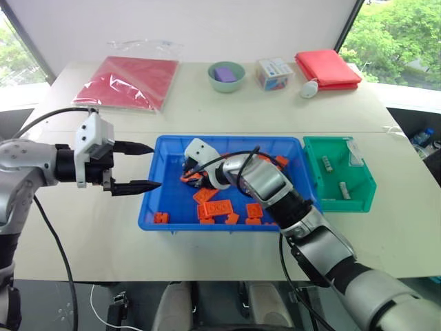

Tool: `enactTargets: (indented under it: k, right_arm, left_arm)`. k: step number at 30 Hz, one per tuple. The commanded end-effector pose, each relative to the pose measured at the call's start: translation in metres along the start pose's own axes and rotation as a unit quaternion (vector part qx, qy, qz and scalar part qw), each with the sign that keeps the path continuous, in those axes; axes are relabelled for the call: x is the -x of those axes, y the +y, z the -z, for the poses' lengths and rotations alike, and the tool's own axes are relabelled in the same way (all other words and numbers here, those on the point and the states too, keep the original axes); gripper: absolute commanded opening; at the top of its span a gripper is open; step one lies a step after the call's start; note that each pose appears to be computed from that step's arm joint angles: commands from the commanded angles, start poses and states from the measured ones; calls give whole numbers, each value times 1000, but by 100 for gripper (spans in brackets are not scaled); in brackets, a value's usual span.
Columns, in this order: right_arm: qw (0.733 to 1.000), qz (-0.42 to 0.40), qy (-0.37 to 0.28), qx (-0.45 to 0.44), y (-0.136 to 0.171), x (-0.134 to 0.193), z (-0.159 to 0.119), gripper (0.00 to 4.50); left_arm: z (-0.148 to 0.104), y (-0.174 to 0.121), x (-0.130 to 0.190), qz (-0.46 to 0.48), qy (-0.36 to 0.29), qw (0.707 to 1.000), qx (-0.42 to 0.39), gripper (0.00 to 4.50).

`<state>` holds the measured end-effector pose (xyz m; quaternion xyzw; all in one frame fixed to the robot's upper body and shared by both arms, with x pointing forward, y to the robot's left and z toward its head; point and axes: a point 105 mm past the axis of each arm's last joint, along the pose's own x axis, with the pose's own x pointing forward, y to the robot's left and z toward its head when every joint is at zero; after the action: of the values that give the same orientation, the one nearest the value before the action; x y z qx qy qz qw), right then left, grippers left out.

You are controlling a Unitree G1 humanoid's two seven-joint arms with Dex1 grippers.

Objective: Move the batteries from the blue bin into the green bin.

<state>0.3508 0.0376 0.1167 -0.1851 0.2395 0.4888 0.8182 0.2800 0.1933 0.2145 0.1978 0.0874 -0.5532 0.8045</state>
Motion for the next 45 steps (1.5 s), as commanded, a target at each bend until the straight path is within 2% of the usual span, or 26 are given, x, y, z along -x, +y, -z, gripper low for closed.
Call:
enactTargets:
  k: [1,11,20,26,30,33,38,45]
  right_arm:
    - [998,-17,-54,7,8,18,-37,125]
    - [993,-57,-96,30,19,45,-64,125]
    - [989,-108,-27,95,44,-1,-26,125]
    - [981,-100,-29,163,31,6,-36,413]
    - [972,-101,-21,210,9,28,-43,413]
    - [964,-96,3,248,-8,36,-37,413]
    - [943,-68,32,324,-32,32,-22,413]
    - [937,-64,41,341,-41,21,-9,413]
  left_arm:
    - [-7,1,1,-1,-3,1000,-19,450]
    - [-8,3,-5,3,-12,1000,-24,450]
    - [-16,6,-9,9,-23,999,-35,450]
    - [-17,4,-11,9,-25,999,-37,450]
    - [-16,4,-10,6,-24,999,-36,450]
    - [-15,5,-10,2,-23,999,-37,450]
    - [-17,6,-10,-2,-27,999,-40,450]
    - [-19,8,-8,-8,-27,999,-42,450]
